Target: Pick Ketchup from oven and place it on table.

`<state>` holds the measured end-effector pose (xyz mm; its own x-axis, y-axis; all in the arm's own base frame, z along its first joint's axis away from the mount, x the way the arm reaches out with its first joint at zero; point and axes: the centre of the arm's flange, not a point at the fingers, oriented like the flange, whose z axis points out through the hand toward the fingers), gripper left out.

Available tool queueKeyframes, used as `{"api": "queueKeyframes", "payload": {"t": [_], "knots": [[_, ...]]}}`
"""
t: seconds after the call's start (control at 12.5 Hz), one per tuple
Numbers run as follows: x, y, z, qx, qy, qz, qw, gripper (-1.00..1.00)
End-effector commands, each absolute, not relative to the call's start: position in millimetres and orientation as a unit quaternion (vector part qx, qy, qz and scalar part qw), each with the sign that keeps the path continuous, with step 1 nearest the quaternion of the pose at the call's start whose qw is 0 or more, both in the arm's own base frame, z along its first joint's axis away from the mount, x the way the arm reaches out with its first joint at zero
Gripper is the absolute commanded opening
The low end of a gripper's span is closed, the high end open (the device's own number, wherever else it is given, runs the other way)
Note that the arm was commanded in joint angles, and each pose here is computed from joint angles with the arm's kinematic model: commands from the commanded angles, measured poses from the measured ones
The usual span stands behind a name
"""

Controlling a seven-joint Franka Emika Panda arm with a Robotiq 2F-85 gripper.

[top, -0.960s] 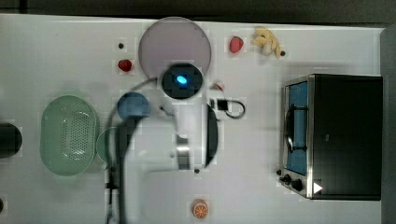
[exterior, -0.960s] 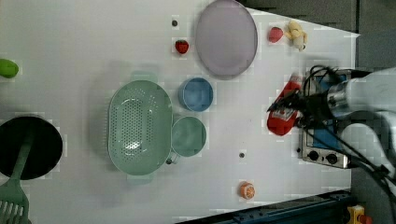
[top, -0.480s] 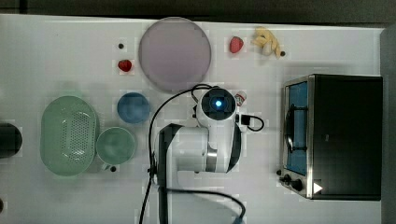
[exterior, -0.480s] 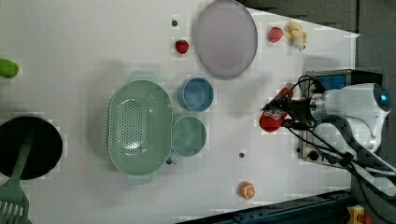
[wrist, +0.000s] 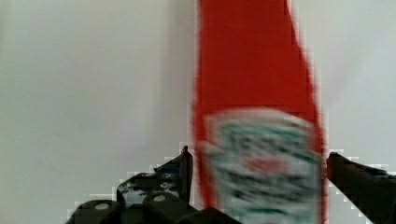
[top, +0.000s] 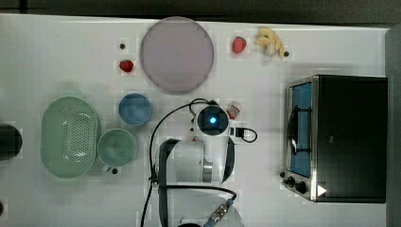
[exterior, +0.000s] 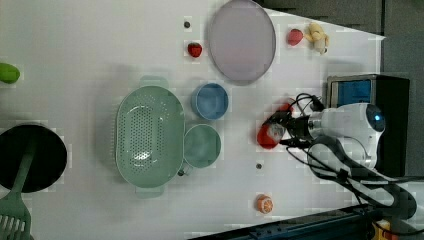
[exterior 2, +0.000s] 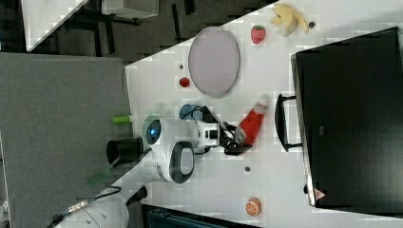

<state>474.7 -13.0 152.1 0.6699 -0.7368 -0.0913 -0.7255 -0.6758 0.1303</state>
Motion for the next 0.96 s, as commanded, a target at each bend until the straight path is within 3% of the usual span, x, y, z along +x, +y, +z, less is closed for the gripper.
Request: {"api": "queueKeyframes", "payload": {"t": [0.08, 0.4, 0.72, 0.96], "knots": [[507, -13, 213, 0.907, -0.421, -0.015, 0.014, 1.00], [527, -15, 319, 0.905, -0.424, 0.024, -0.012, 1.00], [532, -13, 456, 0.907, -0.420, 0.022, -0.020, 1.00], [534, -12, 547, 0.907, -0.418, 0.042, -0.030, 1.00]]}}
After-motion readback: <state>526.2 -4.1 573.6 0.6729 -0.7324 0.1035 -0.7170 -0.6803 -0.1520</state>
